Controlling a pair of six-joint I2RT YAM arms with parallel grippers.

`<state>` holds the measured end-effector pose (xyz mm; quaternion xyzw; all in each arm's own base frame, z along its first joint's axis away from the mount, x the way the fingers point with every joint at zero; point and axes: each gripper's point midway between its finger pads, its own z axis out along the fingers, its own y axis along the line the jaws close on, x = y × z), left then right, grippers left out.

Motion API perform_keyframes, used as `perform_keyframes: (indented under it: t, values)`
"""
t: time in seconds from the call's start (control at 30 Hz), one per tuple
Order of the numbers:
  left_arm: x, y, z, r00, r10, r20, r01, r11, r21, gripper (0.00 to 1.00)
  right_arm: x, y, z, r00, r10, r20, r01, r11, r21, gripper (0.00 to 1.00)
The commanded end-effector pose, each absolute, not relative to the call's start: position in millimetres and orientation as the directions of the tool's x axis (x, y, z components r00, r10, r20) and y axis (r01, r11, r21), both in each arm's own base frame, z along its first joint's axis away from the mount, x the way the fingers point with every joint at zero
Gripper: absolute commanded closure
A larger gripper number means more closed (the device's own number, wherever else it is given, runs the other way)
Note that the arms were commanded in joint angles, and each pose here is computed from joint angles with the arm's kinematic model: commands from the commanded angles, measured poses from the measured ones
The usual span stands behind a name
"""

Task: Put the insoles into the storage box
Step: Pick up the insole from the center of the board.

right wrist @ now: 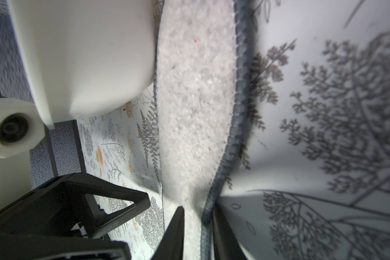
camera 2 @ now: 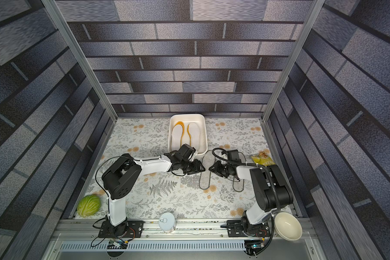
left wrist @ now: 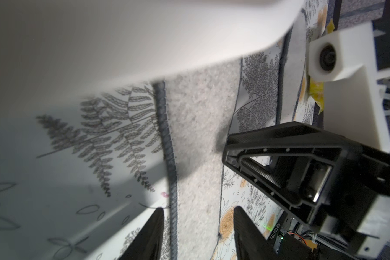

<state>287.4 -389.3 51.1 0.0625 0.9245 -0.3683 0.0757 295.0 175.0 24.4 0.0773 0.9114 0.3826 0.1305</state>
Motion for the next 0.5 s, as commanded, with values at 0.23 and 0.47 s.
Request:
perform_keyframes:
  t: [0.23,0.47]
  values:
    - [245.9,-355.2,3.6,-0.989,0.128,-0.077,0.149,0.858,-0.492,0.44,274.3,167.8,11.7,-0.969,0.211,-0.129,0.072,0.74,0.669,0.76]
    - [228.1,-353.1,11.1,-0.973,0.178,-0.145,0.224,0.877,-0.425,0.43,270.1,166.0,9.1,-0.969,0.211,-0.126,0.075,0.743,0.665,0.76]
